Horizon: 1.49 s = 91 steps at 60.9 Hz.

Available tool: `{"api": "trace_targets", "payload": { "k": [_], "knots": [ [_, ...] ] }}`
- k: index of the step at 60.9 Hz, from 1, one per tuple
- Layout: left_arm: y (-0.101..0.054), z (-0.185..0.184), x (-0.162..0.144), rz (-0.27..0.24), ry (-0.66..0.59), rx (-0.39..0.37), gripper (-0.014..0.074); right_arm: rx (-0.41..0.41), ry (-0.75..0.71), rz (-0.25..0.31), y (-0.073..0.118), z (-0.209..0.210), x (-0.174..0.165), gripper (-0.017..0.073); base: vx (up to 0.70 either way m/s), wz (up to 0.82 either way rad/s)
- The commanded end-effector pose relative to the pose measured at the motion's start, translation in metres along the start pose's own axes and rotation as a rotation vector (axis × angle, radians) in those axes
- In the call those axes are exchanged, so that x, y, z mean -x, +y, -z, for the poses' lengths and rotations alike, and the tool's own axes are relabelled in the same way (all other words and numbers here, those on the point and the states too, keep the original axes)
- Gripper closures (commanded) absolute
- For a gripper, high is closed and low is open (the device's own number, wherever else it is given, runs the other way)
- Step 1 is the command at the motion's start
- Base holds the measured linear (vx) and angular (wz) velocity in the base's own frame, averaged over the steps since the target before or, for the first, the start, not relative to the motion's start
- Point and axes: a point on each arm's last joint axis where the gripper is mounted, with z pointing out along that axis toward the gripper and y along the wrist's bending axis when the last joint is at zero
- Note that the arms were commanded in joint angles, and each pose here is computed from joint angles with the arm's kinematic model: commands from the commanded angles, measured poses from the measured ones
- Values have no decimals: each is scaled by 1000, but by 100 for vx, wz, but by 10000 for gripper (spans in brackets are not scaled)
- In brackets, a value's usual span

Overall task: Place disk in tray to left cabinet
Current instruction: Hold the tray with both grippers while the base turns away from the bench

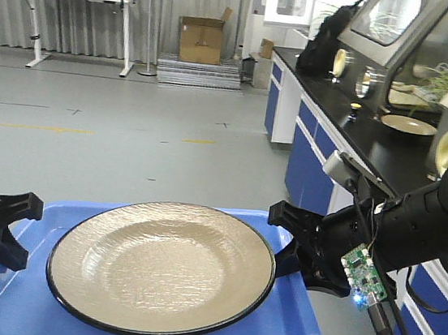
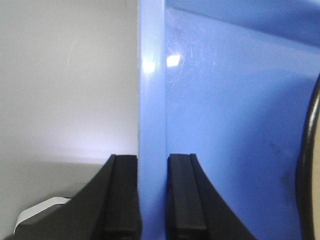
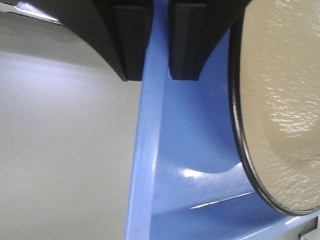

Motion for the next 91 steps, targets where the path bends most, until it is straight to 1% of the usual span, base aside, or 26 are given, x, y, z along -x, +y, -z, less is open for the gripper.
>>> {"api": "trace_targets", "payload": {
  "k": [1, 43, 91],
  "knots": [
    [-28, 22, 1, 53, -71, -196, 594, 176, -78, -24, 32, 25, 2, 565, 22, 21],
    [-28, 22, 1, 53, -71, -196, 594, 176, -78, -24, 32, 25, 2, 565, 33, 6],
    [-28, 22, 1, 53, -71, -196, 594, 176, -78, -24, 32, 25, 2, 565, 49, 5]
  ]
}}
